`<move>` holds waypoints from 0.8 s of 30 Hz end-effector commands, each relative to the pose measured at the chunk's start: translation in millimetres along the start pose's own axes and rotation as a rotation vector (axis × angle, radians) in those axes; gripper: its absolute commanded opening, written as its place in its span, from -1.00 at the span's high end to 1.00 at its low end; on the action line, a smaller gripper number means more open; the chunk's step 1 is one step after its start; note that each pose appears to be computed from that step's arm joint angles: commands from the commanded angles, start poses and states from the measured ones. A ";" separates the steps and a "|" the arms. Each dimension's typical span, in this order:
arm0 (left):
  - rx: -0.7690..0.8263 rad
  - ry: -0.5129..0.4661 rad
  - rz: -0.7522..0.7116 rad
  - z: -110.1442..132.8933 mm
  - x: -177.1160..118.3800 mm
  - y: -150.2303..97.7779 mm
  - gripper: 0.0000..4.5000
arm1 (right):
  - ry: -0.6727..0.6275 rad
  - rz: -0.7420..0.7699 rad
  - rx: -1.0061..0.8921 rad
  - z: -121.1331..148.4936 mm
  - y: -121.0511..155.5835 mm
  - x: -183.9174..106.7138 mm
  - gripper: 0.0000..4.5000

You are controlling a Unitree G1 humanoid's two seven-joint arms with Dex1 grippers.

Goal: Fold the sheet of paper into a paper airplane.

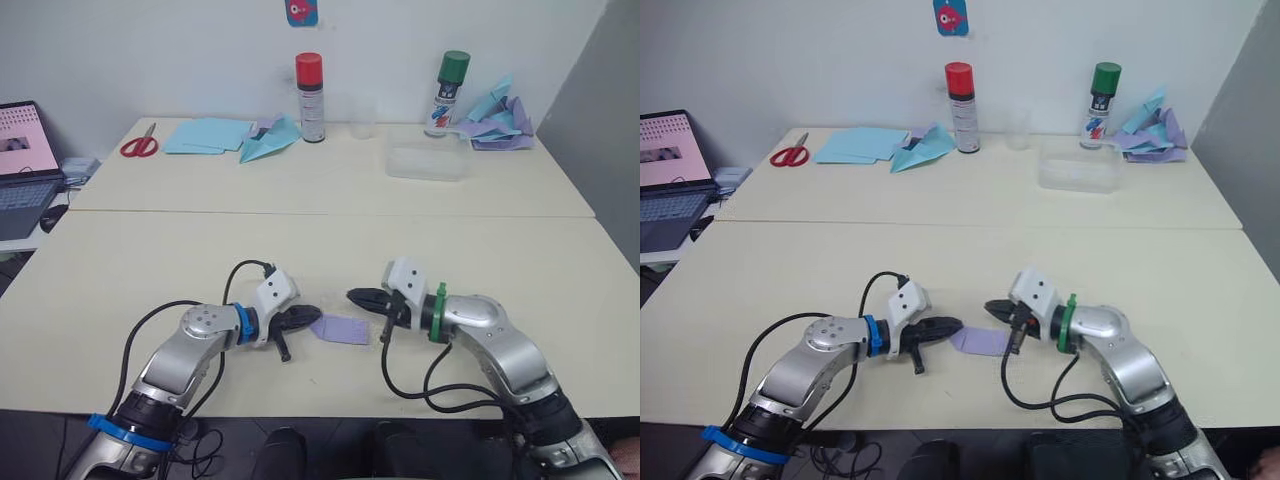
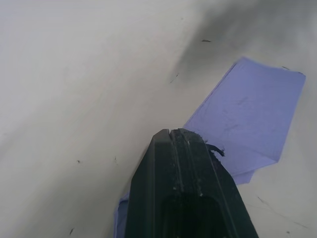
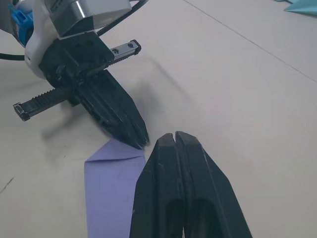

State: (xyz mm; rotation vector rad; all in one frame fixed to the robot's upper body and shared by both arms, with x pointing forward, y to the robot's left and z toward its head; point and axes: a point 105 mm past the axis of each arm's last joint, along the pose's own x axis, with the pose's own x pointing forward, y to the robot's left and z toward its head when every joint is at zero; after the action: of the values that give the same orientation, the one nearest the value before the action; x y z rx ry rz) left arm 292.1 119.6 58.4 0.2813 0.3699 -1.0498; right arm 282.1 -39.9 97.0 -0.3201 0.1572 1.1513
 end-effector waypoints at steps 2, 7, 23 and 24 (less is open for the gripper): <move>-0.052 -0.001 0.034 -7.3 -1.4 3.4 1.00 | 0.127 0.053 0.023 -26.0 12.6 5.9 0.99; -0.049 -0.158 -0.004 23.6 2.9 -7.7 1.00 | 0.230 0.067 -0.025 -45.5 11.6 6.7 0.99; -0.081 0.114 0.273 -53.3 -26.9 29.4 1.00 | 0.256 0.063 -0.018 -50.1 9.7 2.3 0.99; -0.087 0.118 0.281 -55.7 -31.7 31.1 1.00 | 0.256 0.065 -0.016 -50.1 10.2 2.4 0.99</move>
State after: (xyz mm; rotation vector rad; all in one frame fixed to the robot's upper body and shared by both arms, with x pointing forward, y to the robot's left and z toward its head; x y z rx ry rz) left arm 293.4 128.2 53.8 0.2594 0.3027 -0.9355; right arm 277.3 -38.6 62.7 -0.4666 0.3002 1.2008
